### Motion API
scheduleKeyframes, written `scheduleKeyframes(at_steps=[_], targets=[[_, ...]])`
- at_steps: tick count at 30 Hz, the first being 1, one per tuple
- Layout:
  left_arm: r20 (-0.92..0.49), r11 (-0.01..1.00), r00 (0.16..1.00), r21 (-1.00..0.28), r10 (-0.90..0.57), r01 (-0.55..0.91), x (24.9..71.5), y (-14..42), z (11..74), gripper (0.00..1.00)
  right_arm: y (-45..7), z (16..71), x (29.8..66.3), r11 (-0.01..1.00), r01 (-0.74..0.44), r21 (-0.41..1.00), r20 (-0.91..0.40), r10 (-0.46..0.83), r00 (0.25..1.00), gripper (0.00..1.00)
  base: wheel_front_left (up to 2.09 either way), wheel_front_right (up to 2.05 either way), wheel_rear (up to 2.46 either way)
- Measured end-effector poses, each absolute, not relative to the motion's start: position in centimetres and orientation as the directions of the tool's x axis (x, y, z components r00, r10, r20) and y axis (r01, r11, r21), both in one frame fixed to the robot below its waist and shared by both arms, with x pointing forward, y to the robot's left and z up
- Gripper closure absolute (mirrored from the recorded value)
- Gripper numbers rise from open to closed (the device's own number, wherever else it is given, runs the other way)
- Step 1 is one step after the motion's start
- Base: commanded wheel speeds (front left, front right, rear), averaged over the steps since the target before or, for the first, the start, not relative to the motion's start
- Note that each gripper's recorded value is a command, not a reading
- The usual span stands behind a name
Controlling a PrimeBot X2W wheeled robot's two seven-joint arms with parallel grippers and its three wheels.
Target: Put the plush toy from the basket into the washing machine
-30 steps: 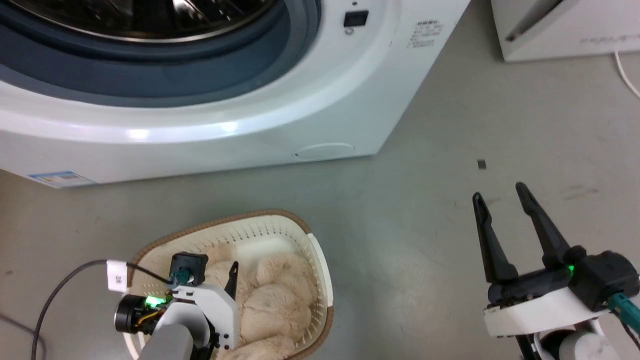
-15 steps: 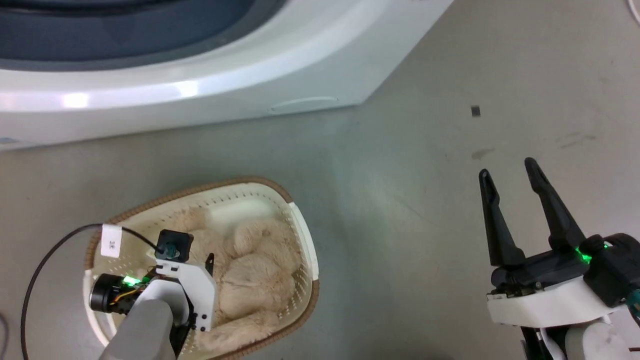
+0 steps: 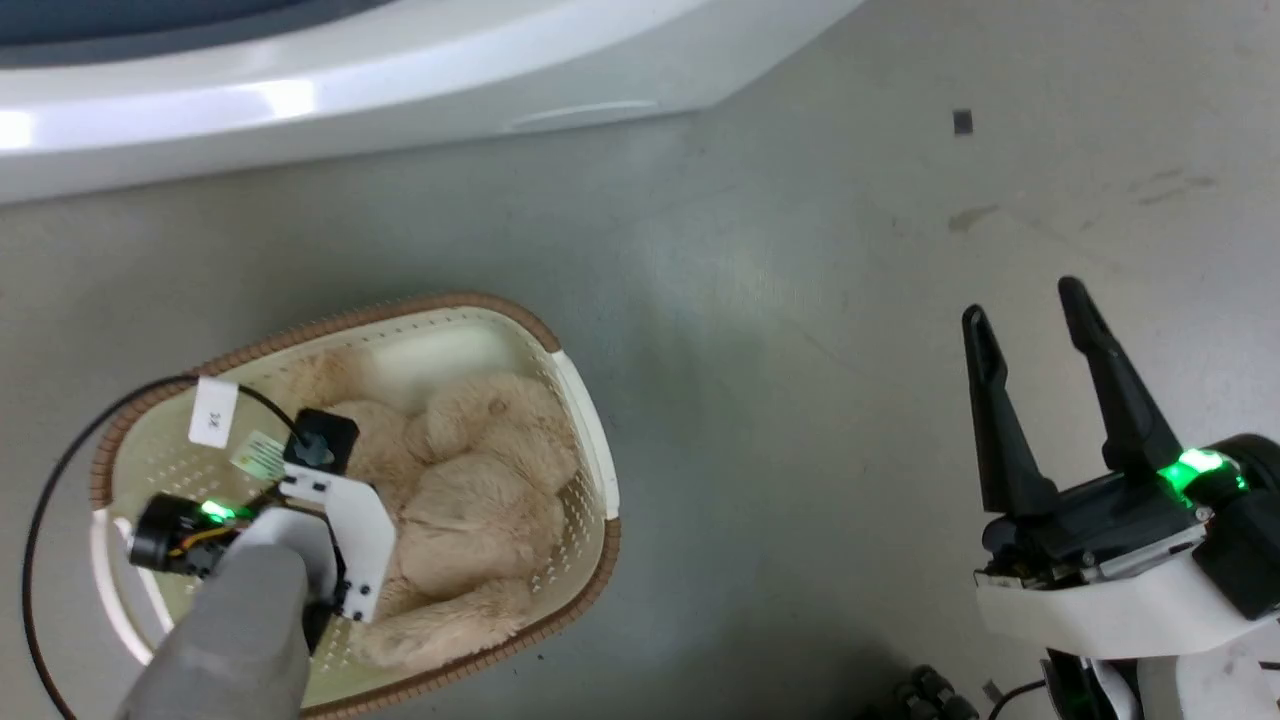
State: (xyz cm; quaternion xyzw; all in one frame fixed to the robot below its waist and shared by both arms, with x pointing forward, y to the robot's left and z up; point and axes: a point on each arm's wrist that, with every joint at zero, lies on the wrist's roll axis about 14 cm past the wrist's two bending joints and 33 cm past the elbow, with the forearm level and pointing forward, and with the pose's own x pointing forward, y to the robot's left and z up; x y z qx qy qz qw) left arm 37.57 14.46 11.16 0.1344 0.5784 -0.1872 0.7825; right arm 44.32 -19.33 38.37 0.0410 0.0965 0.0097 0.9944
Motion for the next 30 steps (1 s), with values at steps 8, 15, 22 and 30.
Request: scheduleKeyframes(at_steps=[8,15,22,30], targets=[[-0.975,0.860,0.191,0.000,-0.113,0.510,37.6,15.1,8.0,0.00,-19.4,36.8,45.1,0.996,-0.008,0.088,-0.201,0.025,0.979,0.00,0.00,0.00,0.00],[-0.981,0.862,0.154,-0.022,-0.116,0.507,37.4,14.6,5.8,0.00,-19.8,35.3,45.2,0.997,0.001,0.083,-0.225,0.017,0.974,0.00,0.00,0.00,0.00],[-0.979,0.873,0.159,-0.037,-0.130,0.487,37.4,14.4,6.2,1.00,-19.7,35.9,45.5,0.997,-0.005,0.083,-0.206,0.022,0.978,0.00,0.00,0.00,0.00],[-0.964,0.893,0.214,-0.044,-0.155,0.448,37.1,14.1,8.9,1.00,-19.3,38.6,45.7,0.997,-0.024,0.076,-0.142,0.034,0.989,0.00,0.00,0.00,0.00]])
